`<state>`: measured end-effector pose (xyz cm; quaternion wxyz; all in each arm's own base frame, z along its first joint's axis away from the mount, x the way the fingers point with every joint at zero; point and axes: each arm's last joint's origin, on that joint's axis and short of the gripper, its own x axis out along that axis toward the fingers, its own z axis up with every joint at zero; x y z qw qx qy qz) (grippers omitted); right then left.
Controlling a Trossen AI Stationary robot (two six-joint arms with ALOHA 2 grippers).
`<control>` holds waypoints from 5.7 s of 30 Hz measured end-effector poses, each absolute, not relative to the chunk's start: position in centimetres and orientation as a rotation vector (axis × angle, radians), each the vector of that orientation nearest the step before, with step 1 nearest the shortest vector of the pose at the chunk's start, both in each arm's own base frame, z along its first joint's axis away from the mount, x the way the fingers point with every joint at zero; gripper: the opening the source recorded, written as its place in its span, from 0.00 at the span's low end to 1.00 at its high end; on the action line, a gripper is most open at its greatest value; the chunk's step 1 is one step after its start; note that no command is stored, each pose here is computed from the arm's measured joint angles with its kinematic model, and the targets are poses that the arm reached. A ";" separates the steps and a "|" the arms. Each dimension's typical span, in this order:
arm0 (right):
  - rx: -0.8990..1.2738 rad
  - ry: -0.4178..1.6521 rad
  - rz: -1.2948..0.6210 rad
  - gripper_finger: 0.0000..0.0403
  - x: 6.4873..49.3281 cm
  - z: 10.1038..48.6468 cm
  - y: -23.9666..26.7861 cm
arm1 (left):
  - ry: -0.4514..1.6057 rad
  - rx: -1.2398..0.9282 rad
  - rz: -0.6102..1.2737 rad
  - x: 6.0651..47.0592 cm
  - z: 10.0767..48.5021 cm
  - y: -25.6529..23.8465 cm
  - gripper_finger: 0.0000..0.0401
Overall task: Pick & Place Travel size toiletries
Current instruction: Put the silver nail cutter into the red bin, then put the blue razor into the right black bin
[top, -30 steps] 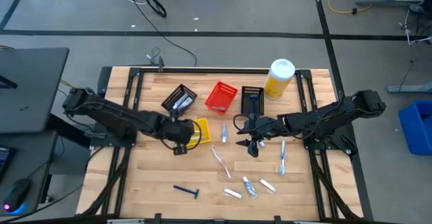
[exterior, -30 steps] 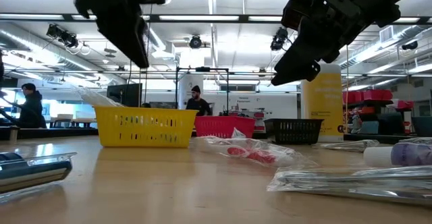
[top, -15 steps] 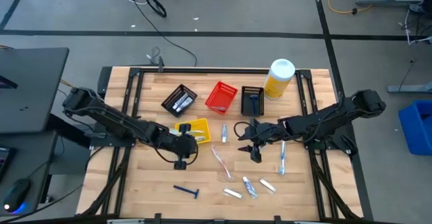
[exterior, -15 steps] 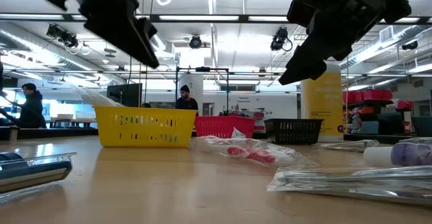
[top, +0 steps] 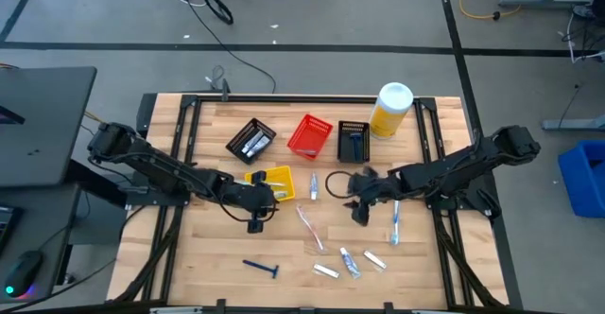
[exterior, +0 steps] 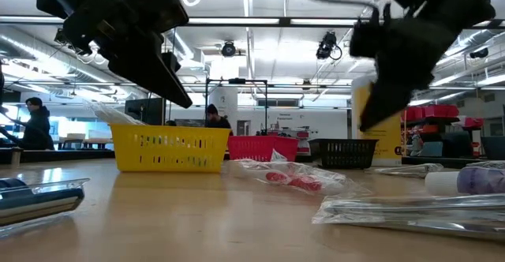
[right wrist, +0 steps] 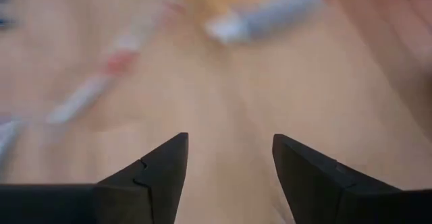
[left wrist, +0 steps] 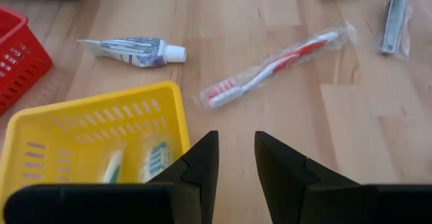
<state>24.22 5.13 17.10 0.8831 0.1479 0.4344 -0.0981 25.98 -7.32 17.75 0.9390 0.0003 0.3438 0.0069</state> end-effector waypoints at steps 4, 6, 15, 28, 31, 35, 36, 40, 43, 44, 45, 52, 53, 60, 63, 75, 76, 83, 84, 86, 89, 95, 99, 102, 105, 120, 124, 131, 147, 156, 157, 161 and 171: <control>0.403 1.060 -0.382 0.54 22.6 16.1 4.7 | 0.702 -0.015 0.020 26.0 17.8 -7.3 0.26; 0.455 1.076 -0.430 0.53 22.3 16.0 4.7 | 0.702 -0.002 0.017 26.0 17.7 -7.3 0.26; 0.525 1.102 -0.514 0.53 20.8 14.0 4.4 | 0.701 -0.018 0.030 26.0 17.8 -7.3 0.26; 0.449 1.060 -0.485 0.43 20.5 11.2 4.3 | 0.698 -0.022 0.032 26.0 17.8 -7.3 0.26; 0.392 1.070 -0.467 0.39 20.5 11.0 4.2 | 0.695 -0.023 0.032 26.0 17.8 -7.3 0.26; 0.304 1.088 -0.417 0.33 20.4 11.0 4.3 | 0.674 -0.027 0.035 26.1 18.0 -7.3 0.26; 0.287 1.092 -0.407 0.32 20.4 10.9 4.3 | 0.658 -0.027 0.046 26.2 18.1 -7.3 0.26; 0.263 1.088 -0.389 0.26 20.5 11.0 4.3 | 0.601 -0.015 0.111 26.1 19.4 -7.1 0.26; 0.269 1.070 -0.382 0.22 20.7 11.0 4.3 | 0.546 -0.025 0.133 25.3 21.4 -6.8 0.26; 0.274 1.060 -0.378 0.20 20.7 11.0 4.3 | 0.528 -0.029 0.138 24.9 22.2 -6.7 0.26; 0.280 1.050 -0.373 0.19 20.8 11.1 4.4 | 0.502 -0.037 0.143 24.5 22.9 -6.5 0.26; 0.335 0.948 -0.319 0.18 21.9 11.4 4.6 | 0.385 -0.042 0.249 20.3 27.1 -4.9 0.26; 0.349 0.926 -0.301 0.18 22.1 11.5 4.6 | 0.375 -0.040 0.269 19.7 27.5 -4.6 0.26; 0.328 0.480 -0.181 0.18 25.7 14.4 3.9 | 0.303 -0.037 0.385 17.3 29.1 -3.5 0.26; 0.255 0.343 -0.177 0.18 27.0 15.6 3.1 | 0.291 -0.042 0.389 17.2 29.2 -3.5 0.26; 0.152 0.391 -0.446 0.19 33.2 19.7 -5.2 | 0.314 -0.037 0.398 17.6 28.8 -3.6 0.26; 0.154 0.404 -0.452 0.19 33.4 19.5 -5.8 | 0.314 -0.036 0.399 17.6 28.8 -3.6 0.26; 0.214 0.519 -0.497 0.19 35.0 15.5 -9.9 | 0.323 -0.033 0.400 17.8 28.6 -3.6 0.26; 0.216 0.539 -0.517 0.19 34.9 14.8 -10.3 | 0.318 -0.036 0.399 17.8 28.7 -3.6 0.26; 0.232 0.552 -0.545 0.19 34.8 14.0 -11.0 | 0.321 -0.035 0.398 17.8 28.6 -3.6 0.26; 0.257 0.568 -0.552 0.19 34.5 13.3 -12.3 | 0.320 -0.035 0.397 17.8 28.7 -3.6 0.26; 0.287 0.581 -0.495 0.26 34.4 12.9 -12.9 | 0.321 -0.034 0.396 17.8 28.6 -3.6 0.26; 0.268 0.575 -0.494 0.33 34.4 13.0 -13.0 | 0.321 -0.034 0.396 17.8 28.6 -3.6 0.26; 0.265 0.564 -0.491 0.37 34.5 13.0 -13.0 | 0.324 -0.032 0.396 17.8 28.6 -3.6 0.26; 0.263 0.560 -0.490 0.40 34.5 13.1 -13.0 | 0.331 -0.041 0.357 17.8 28.4 -3.7 0.26; 0.150 0.538 -0.293 0.53 34.8 16.8 -9.0 | 0.549 -0.057 0.109 20.7 23.3 -8.3 0.26; 0.133 0.574 -0.246 0.53 34.4 17.9 -6.8 | 0.595 -0.051 -0.009 21.0 21.9 -10.8 0.26; 0.088 0.564 -0.230 0.50 34.5 18.8 -3.9 | 0.643 0.002 -0.154 21.4 18.9 -15.0 0.26; 0.068 0.562 -0.206 0.50 34.6 18.8 -2.3 | 0.672 0.011 -0.309 21.4 13.3 -20.4 0.26; 0.080 0.561 -0.204 0.49 34.6 18.9 -2.1 | 0.732 0.003 -0.279 21.5 11.2 -20.8 0.26; 0.081 0.561 -0.205 0.48 34.6 18.9 -2.1 | 0.734 0.005 -0.278 21.6 11.0 -20.8 0.26; 0.082 0.561 -0.203 0.48 34.6 18.9 -2.1 | 0.767 0.010 -0.287 21.4 10.7 -20.7 0.26; 0.082 0.561 -0.204 0.48 34.6 18.9 -2.1 | 0.792 0.016 -0.273 21.2 10.8 -20.9 0.17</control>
